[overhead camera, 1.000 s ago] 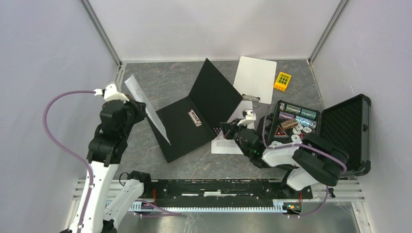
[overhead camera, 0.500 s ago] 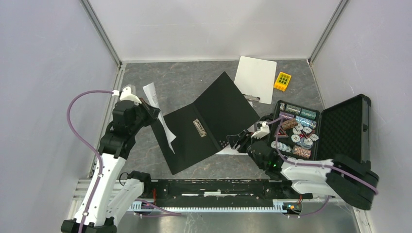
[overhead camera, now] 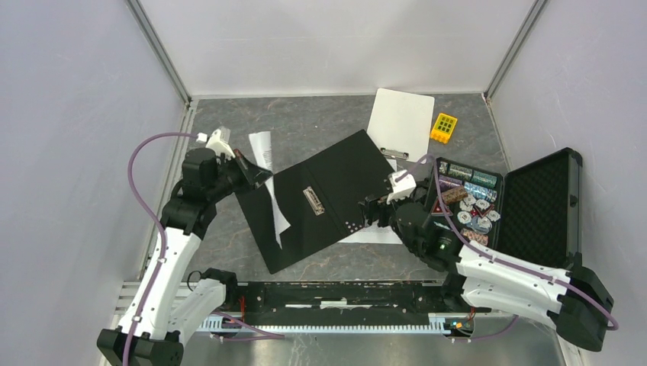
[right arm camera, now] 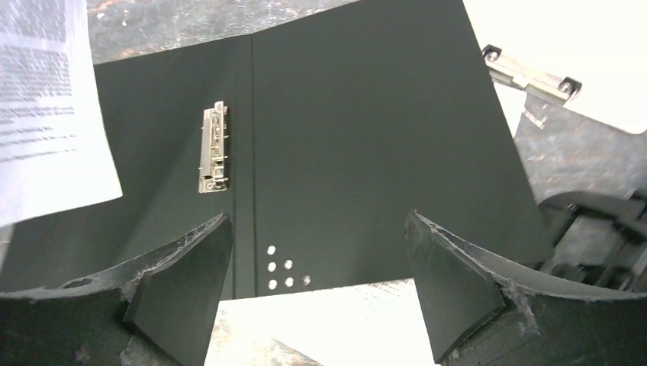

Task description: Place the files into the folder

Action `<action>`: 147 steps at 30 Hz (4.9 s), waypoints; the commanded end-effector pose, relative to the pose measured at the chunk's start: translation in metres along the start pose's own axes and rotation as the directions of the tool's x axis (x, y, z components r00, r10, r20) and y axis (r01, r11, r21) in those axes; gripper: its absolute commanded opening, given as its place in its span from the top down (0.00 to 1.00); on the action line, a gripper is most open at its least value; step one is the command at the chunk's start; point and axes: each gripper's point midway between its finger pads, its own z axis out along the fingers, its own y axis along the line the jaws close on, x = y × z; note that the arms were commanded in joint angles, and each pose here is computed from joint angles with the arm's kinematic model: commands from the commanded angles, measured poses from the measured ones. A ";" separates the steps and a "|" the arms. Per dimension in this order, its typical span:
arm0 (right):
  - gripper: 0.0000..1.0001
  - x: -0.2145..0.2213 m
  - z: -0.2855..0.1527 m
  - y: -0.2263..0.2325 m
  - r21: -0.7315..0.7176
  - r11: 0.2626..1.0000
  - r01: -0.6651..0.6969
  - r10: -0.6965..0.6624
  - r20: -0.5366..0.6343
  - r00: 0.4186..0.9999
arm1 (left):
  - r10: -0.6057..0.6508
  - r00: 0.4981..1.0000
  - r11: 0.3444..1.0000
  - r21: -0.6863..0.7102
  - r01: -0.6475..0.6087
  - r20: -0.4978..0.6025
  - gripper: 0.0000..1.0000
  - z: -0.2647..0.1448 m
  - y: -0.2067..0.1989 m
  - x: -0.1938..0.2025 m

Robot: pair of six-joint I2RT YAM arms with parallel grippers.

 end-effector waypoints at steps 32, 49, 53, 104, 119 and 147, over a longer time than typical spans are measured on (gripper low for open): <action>0.53 0.029 0.178 0.102 -0.462 0.885 -0.062 -0.085 -0.290 0.953 | 0.069 0.982 0.814 -0.559 -0.158 -0.178 0.98 0.036 0.147 0.042; 0.71 0.067 0.225 0.110 -0.481 0.876 -0.028 -0.195 -0.408 0.892 | 0.114 0.927 0.860 -0.432 -0.273 -0.358 0.98 0.055 0.142 0.064; 0.74 0.075 0.228 0.107 -0.475 0.879 -0.026 -0.207 -0.431 0.878 | 0.111 0.929 0.853 -0.447 -0.271 -0.352 0.98 0.054 0.145 0.063; 0.86 0.107 0.216 0.093 -0.457 0.889 -0.018 -0.237 -0.494 0.836 | -0.230 0.902 0.912 -0.405 0.067 -0.367 0.62 0.118 0.133 0.114; 0.93 0.151 0.202 0.076 -0.440 0.898 -0.017 -0.264 -0.569 0.779 | -0.252 0.880 0.855 -0.519 0.007 -0.403 0.68 0.117 0.169 0.140; 0.81 0.120 0.212 0.088 -0.509 0.859 0.061 -0.345 -0.487 0.803 | -0.251 0.881 0.838 -0.546 -0.010 -0.402 0.68 0.114 0.176 0.142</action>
